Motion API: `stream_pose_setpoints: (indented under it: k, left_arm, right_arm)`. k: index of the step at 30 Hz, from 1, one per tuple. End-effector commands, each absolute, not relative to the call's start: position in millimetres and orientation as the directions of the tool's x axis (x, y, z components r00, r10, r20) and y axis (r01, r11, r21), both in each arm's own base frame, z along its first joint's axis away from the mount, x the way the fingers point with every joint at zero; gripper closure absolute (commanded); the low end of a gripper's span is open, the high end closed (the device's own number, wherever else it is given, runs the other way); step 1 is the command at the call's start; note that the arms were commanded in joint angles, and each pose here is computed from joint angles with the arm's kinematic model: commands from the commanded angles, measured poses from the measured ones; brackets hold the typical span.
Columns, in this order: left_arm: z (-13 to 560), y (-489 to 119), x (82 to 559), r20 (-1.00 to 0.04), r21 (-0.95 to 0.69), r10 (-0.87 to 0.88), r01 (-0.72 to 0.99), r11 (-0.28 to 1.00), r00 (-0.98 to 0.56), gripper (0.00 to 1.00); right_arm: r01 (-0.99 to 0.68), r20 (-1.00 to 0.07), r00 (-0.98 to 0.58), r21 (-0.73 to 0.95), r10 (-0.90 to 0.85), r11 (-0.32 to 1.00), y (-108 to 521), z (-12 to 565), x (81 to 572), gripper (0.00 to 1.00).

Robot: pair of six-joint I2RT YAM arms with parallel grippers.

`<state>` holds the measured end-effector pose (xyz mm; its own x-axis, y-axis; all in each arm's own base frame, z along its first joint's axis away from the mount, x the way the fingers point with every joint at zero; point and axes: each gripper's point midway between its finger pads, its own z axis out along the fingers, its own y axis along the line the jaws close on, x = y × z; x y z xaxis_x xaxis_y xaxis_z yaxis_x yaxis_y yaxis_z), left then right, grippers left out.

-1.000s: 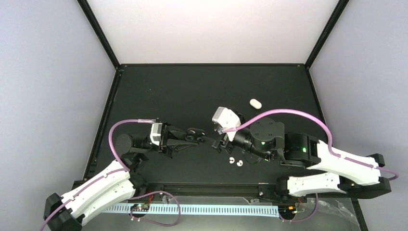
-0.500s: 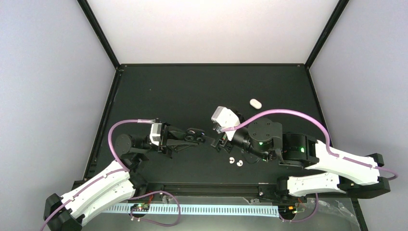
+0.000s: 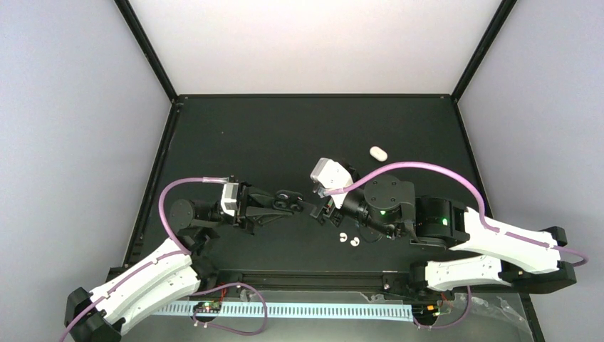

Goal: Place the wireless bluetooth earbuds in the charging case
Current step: Place the earbud in the charging case.

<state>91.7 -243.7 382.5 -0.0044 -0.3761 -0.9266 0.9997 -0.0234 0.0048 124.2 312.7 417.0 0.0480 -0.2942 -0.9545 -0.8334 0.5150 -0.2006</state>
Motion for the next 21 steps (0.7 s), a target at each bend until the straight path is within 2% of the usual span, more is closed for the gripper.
stream_pose_setpoints:
  k: [1,6,14,21]
  left_arm:
    - [392.5,-238.6,85.3,-0.913,0.047,-0.408,0.999,-0.021,0.034,0.98]
    - [390.5,-239.3,86.5,-0.915,0.046,-0.402,0.999,-0.016,0.036,0.98]
    - [380.4,-241.6,89.3,-0.923,0.029,-0.384,0.999,-0.013,0.022,0.98]
    - [377.3,-243.3,90.9,-0.926,0.024,-0.378,1.0,-0.016,0.017,0.98]
  right_arm:
    - [-0.845,-0.949,0.038,-0.197,-0.312,0.497,317.5,409.2,120.9,0.18]
    - [-0.848,-0.949,0.037,-0.195,-0.313,0.492,316.8,412.7,119.8,0.19]
    - [-0.841,-0.972,0.064,-0.175,-0.228,0.511,305.4,453.2,119.0,0.18]
    - [-0.886,-0.969,0.066,-0.167,-0.239,0.432,326.4,452.8,107.8,0.18]
